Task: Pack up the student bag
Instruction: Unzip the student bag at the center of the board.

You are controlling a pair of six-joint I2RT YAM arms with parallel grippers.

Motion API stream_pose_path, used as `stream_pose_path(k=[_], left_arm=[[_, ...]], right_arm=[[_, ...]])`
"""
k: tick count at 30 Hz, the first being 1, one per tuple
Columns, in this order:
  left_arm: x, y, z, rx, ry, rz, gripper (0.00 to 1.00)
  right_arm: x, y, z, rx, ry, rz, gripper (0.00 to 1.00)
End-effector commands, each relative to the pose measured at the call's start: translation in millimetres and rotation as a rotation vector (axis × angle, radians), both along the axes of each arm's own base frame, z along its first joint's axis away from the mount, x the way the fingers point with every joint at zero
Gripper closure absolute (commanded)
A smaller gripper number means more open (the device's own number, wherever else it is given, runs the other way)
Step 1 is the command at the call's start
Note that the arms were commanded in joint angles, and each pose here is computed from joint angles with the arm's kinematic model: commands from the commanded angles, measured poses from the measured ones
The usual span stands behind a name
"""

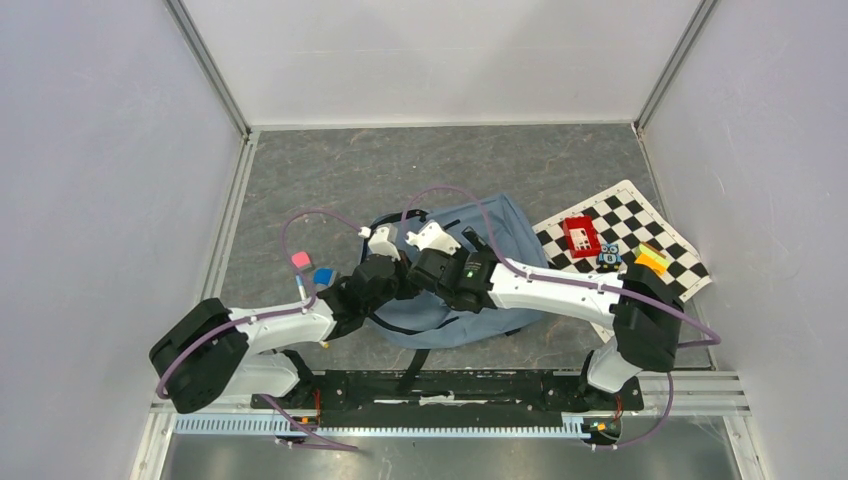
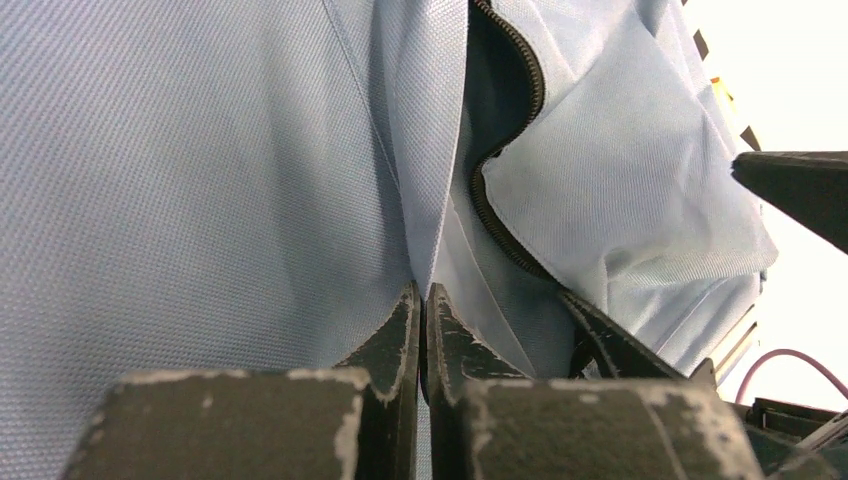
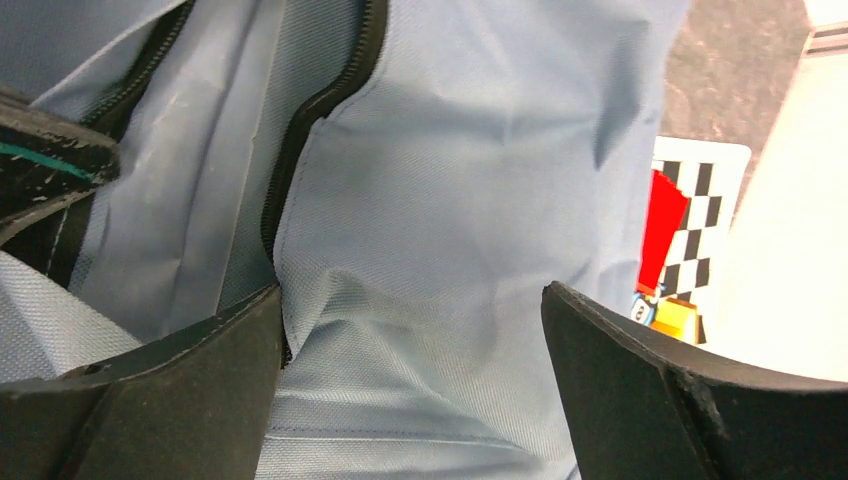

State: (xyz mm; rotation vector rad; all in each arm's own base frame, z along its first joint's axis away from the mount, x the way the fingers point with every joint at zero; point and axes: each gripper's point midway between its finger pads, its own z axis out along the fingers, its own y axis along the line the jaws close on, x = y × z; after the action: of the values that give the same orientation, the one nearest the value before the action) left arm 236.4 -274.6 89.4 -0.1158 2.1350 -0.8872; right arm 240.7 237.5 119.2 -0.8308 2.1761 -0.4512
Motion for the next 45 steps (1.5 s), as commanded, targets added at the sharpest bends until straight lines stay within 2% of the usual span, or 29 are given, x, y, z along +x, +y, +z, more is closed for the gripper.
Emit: stream_pose_path(k=[1, 8, 14, 19, 22, 33, 38, 45], left_arm=[[2, 2, -4, -0.012, 0.013, 0.032, 0.98], [3, 4, -10, -0.017, 0.022, 0.051, 0.98], [1, 1, -11, -0.024, 0.033, 0.040, 0.98], [1, 0, -12, -0.024, 0.038, 0.035, 0.98], [2, -4, -10, -0.047, 0.039, 0.032, 0.98], [2, -15, -3, -0.092, 0.036, 0.002, 0.98], [2, -10, -3, -0.081, 0.032, 0.015, 0.98], [4, -9, 2, -0.087, 0.014, 0.027, 0.98]], right_arm=[[15, -41, 58, -0.108, -0.187, -0.109, 0.02], [9, -54, 82, 0.051, -0.258, -0.162, 0.10], [2, -56, 92, 0.313, -0.303, -0.189, 0.15], [-3, -33, 87, 0.466, -0.260, -0.086, 0.14], [-7, -5, 83, 0.503, -0.195, 0.047, 0.08], [-3, 38, 57, 0.392, -0.107, 0.130, 0.02], [-6, 38, 27, 0.248, -0.068, 0.126, 0.02], [-3, 5, 3, -0.023, -0.060, 0.060, 0.02]])
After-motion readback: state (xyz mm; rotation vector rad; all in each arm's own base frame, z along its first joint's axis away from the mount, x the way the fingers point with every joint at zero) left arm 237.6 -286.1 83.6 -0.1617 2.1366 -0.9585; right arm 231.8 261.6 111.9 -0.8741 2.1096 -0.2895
